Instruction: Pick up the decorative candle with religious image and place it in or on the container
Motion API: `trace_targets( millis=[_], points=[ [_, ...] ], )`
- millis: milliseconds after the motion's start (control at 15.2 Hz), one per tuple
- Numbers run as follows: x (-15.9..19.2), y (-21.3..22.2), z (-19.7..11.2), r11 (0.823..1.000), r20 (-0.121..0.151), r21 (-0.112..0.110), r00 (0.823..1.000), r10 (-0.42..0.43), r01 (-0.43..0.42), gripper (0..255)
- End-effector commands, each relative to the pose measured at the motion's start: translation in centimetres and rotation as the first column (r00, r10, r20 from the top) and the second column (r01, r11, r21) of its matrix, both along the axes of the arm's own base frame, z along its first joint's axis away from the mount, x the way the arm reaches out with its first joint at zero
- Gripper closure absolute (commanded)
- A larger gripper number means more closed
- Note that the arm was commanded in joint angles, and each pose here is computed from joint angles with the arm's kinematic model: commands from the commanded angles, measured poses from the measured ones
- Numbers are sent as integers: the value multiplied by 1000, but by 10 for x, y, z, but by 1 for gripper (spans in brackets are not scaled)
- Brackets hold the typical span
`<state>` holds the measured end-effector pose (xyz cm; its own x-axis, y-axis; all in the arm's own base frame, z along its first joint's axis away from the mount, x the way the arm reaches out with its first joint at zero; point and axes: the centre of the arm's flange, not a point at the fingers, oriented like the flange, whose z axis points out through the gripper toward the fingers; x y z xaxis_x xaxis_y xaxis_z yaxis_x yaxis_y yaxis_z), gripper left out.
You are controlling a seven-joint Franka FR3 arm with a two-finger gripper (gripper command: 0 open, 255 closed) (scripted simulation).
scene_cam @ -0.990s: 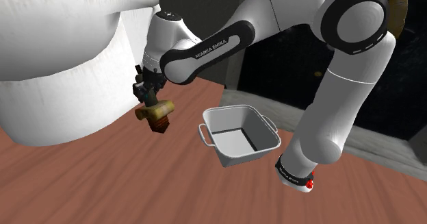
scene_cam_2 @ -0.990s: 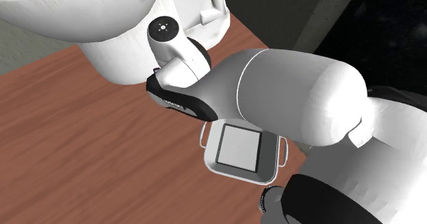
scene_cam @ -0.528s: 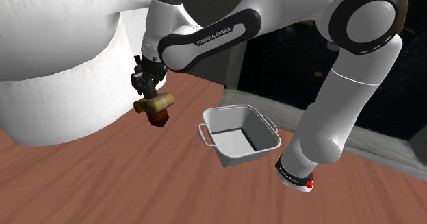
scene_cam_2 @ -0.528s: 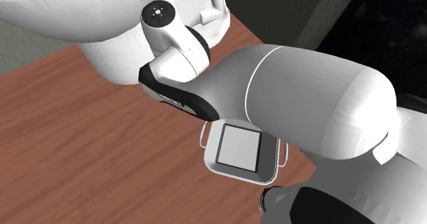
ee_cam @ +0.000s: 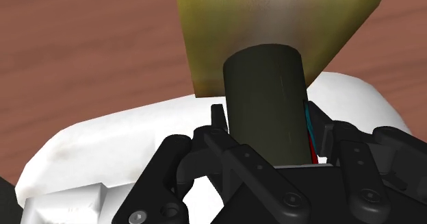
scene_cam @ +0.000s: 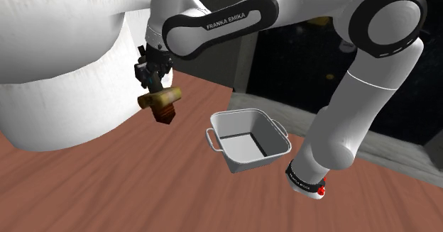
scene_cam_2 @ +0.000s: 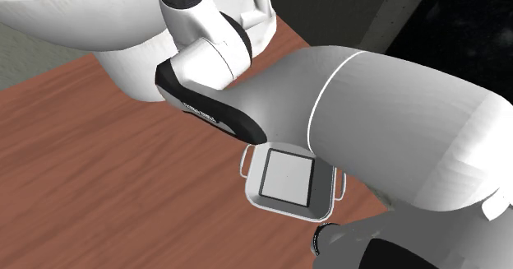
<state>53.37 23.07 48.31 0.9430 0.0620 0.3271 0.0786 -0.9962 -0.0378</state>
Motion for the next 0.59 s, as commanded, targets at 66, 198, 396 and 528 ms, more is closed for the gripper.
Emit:
trace_targets(
  millis=[66,198,396,528],
  points=[
    [0,1,17,1000,1,1,1000,0,0,255],
    [0,1,28,1000,1,1,1000,0,0,255],
    [0,1,43,1000,1,1,1000,0,0,255],
    [-12,-6,44,1000,1,1,1000,0,0,255]
  ],
)
